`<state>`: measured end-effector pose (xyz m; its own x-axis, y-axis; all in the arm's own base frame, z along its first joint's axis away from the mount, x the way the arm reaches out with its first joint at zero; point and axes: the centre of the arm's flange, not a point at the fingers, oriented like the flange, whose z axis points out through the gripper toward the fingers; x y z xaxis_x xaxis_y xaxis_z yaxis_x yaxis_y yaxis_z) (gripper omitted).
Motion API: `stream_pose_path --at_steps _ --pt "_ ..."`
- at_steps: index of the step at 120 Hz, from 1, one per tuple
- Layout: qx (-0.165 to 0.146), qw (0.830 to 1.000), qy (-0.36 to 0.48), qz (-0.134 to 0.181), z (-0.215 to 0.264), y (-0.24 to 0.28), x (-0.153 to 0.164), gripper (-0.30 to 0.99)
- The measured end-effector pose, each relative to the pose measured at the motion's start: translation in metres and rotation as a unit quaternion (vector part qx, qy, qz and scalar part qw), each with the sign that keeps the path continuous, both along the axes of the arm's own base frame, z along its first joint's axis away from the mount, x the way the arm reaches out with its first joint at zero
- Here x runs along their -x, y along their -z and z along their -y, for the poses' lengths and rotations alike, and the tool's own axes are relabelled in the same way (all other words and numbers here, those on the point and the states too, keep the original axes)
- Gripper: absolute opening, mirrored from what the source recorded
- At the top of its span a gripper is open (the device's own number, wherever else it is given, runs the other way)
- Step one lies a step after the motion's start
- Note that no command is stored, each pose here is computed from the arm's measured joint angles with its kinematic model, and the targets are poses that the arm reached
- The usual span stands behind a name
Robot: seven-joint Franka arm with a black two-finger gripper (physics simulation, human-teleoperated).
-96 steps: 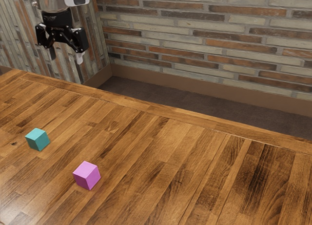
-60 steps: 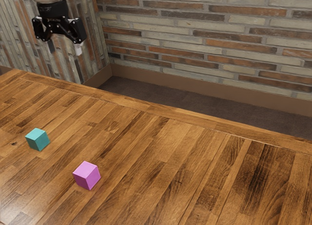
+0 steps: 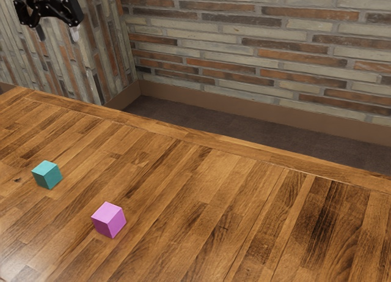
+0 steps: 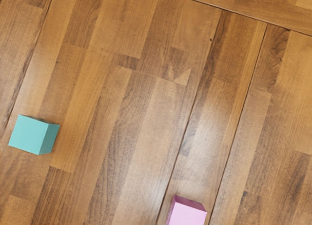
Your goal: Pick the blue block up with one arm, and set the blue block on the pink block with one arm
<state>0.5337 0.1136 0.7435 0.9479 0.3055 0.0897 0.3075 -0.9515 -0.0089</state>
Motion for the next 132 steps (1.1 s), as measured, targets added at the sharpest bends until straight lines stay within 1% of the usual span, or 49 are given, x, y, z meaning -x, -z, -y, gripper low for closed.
stream_pose_path --at_steps 17,24,34,55,69,78,99,113,132 --pt "-0.006 1.0 -0.006 0.004 -0.023 0.002 0.002 0.69" --pt "-0.01 1.0 -0.008 -0.004 -0.031 0.01 0.001 0.69" --pt "-0.006 1.0 -0.01 -0.027 -0.042 0.039 0.002 0.69" --pt "0.011 0.999 -0.014 -0.047 -0.059 0.098 0.012 0.69" --pt "0.018 0.998 -0.017 -0.061 -0.069 0.151 0.019 0.69" --pt "0.009 0.998 -0.018 -0.062 -0.076 0.177 0.024 0.69" --pt "-0.01 0.999 0.011 -0.046 -0.091 0.226 0.021 0.69" --pt "-0.014 0.998 0.032 -0.047 -0.109 0.262 0.018 0.69" --pt "-0.027 0.996 0.06 -0.057 -0.131 0.294 0.032 0.69"
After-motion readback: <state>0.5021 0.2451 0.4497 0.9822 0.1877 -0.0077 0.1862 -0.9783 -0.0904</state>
